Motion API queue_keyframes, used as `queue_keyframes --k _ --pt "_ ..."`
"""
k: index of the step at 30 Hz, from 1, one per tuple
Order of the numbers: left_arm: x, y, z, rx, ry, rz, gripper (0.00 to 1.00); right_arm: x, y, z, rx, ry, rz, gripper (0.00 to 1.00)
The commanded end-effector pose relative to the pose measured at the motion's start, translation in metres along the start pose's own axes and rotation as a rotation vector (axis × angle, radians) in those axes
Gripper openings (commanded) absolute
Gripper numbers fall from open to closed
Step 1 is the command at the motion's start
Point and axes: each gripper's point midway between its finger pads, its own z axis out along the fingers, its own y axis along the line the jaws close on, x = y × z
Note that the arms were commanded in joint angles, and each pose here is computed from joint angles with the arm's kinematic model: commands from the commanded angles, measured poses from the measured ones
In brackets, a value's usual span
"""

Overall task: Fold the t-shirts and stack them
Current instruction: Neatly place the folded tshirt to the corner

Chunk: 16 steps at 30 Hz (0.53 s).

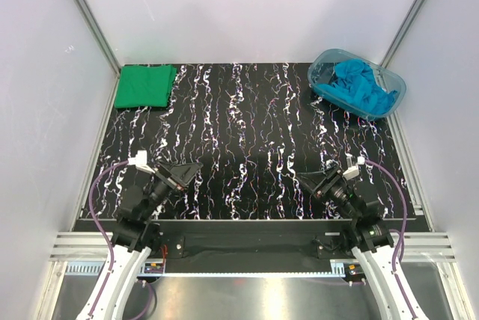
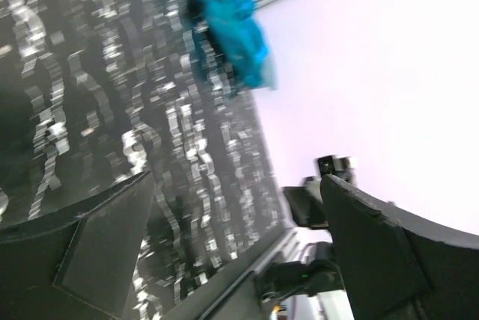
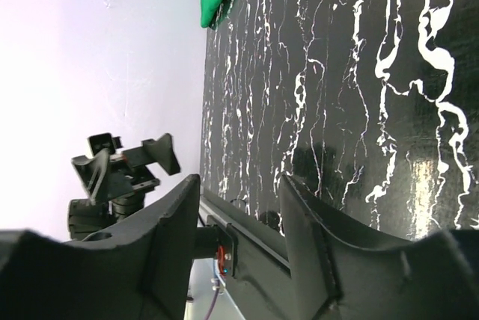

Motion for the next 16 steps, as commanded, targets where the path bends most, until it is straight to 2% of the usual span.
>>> queue_keyframes --k 1,15,16 --pt "0.009 -0.008 -0.002 0.175 -0.011 0.022 0.99 0.013 -0.057 0.003 0.159 0.026 0.007 0.55" --pt "0.022 0.012 -0.001 0.122 0.041 -0.01 0.99 0.017 -0.068 0.0 0.199 0.041 -0.011 0.57" --pt "0.025 0.017 0.0 0.108 0.05 -0.013 0.99 0.019 -0.065 0.0 0.179 0.053 -0.03 0.71"
